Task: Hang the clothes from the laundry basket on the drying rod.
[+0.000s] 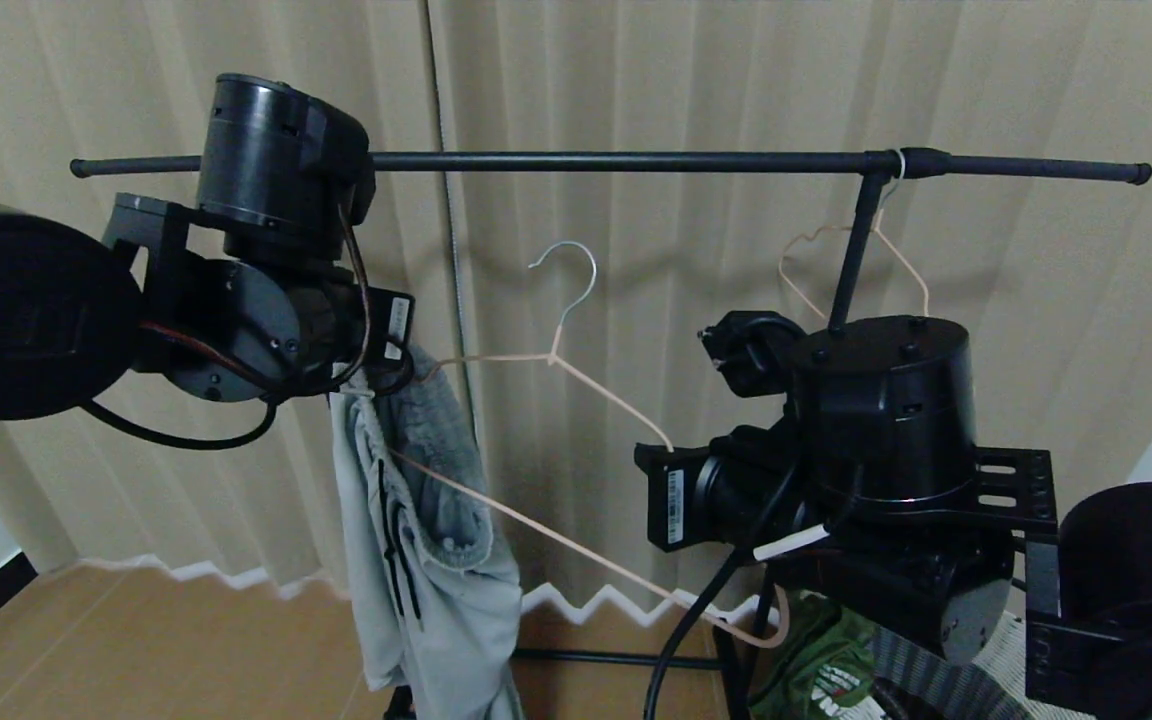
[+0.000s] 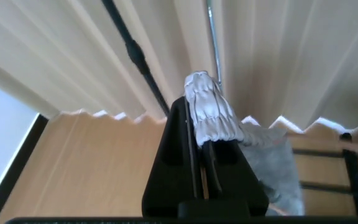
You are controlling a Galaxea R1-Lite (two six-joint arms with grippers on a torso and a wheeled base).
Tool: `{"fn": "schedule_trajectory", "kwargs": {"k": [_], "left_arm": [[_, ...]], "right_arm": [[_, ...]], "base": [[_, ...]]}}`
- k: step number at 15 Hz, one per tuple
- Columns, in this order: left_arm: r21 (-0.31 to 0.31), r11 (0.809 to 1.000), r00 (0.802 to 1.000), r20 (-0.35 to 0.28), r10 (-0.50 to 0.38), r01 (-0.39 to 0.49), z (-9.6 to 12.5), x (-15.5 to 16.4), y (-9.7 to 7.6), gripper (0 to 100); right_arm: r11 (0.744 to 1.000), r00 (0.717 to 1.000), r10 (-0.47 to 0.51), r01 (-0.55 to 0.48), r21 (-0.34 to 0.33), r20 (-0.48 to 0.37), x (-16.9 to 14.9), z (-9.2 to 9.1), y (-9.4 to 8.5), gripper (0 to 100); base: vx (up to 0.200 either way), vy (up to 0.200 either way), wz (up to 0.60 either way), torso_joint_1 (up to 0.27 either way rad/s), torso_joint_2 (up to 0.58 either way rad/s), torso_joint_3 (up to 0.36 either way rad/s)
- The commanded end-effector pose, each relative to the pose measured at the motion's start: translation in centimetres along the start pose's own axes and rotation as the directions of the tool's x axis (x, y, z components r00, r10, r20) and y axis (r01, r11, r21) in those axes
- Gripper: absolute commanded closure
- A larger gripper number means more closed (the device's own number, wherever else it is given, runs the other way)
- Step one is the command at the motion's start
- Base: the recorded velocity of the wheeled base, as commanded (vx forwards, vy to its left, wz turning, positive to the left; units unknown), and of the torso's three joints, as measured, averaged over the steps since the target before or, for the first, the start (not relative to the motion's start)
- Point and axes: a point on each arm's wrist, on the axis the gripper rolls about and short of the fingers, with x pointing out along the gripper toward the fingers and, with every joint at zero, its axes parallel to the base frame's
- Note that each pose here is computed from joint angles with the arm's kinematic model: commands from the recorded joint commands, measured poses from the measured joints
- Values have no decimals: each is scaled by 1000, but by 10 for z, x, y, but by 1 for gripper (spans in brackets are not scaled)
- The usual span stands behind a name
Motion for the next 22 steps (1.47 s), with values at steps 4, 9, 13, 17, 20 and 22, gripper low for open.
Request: {"fn": "schedule_trajectory", "kwargs": {"k": [4,9,13,17,20,22], "left_arm": [[26,999,1000,-19,-20,20,-1,-20,7,100],[-82,989,992,8,-123,124,6,-28,-36,100],[-211,962,985,55,-164,172,29,-26,-62,100],[-256,945,979,79,-190,204,34,-35,-66,100],[-215,938,962,79,-260,271,33,-54,-46,100],[-154,926,938,82,-337,346,28,-66,-34,100]], "right_arm": [[999,999,-32,31,22,36,9,6,-5,100],[999,997,-19,17,36,78,20,6,-4,100],[999,995,-5,0,45,103,21,7,-2,100],[999,993,6,-11,48,118,24,5,-1,100],[999,993,8,-15,50,121,23,5,-1,100],[998,990,15,-23,57,142,23,9,-2,100]], "base": [[0,0,0,0,0,0],[0,0,0,0,0,0],[0,0,0,0,0,0],[0,0,0,0,0,0],[0,0,0,0,0,0],[0,0,0,0,0,0]]}}
